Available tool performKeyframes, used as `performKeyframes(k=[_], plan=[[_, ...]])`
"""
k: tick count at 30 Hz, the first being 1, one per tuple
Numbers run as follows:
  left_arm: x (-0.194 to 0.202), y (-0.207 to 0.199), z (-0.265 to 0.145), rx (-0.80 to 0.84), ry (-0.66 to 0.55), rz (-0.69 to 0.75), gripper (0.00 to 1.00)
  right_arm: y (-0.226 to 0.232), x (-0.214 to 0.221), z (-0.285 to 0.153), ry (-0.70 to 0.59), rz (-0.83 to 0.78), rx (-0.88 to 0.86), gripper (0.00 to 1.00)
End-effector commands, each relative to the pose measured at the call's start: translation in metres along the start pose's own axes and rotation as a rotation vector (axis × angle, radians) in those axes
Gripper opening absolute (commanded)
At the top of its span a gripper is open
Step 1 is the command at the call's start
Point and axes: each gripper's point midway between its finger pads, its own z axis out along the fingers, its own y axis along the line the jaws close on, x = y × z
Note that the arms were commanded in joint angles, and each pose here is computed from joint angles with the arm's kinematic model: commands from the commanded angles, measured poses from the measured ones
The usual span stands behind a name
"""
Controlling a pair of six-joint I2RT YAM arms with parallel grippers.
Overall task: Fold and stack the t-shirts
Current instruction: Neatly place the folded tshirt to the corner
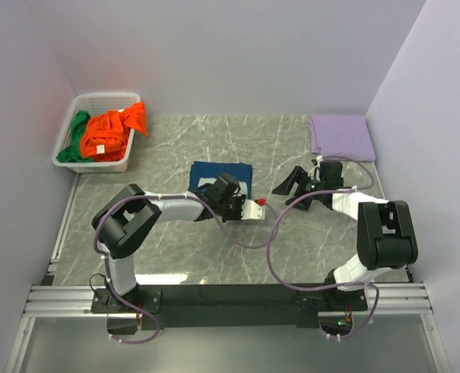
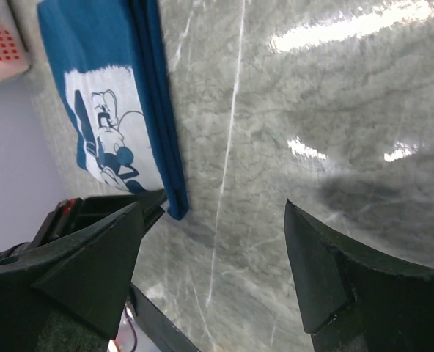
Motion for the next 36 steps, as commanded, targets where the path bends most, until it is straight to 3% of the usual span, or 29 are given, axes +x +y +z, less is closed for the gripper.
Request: performKeyframes(k=[1,8,12,22,30,36], plan=[[-0.019,0.021,-0.002,-0.034,-0.071,-0.049,0.03,0.008,-0.006,0.006,-0.024,0.02,-0.07,0.84],[-0.052,0.058,-0.023,-0.007,-0.208,-0.26,0.01,0.021,-0.019,0.026,-0.037,0.137,-0.152,0.89],[-0.068,0.067,-0.027,-0.003,-0.245,-0.279,0.01,0.042,-0.037,0.032,-0.11,0.215,-0.22,0.9],[-0.074,0.072,-0.026,0.007,-0.255,-0.302,0.01,0.068,-0.027,0.077,-0.06,0.279,-0.22,0.91],[-0.076,0.075,-0.022,0.0,-0.267,-0.312,0.01,0.059,-0.025,0.11,-0.065,0.344,-0.169,0.73],[-0.082,0.082,-0.021,-0.007,-0.288,-0.309,0.01,0.051,-0.027,0.124,-0.072,0.376,-0.14,0.68]])
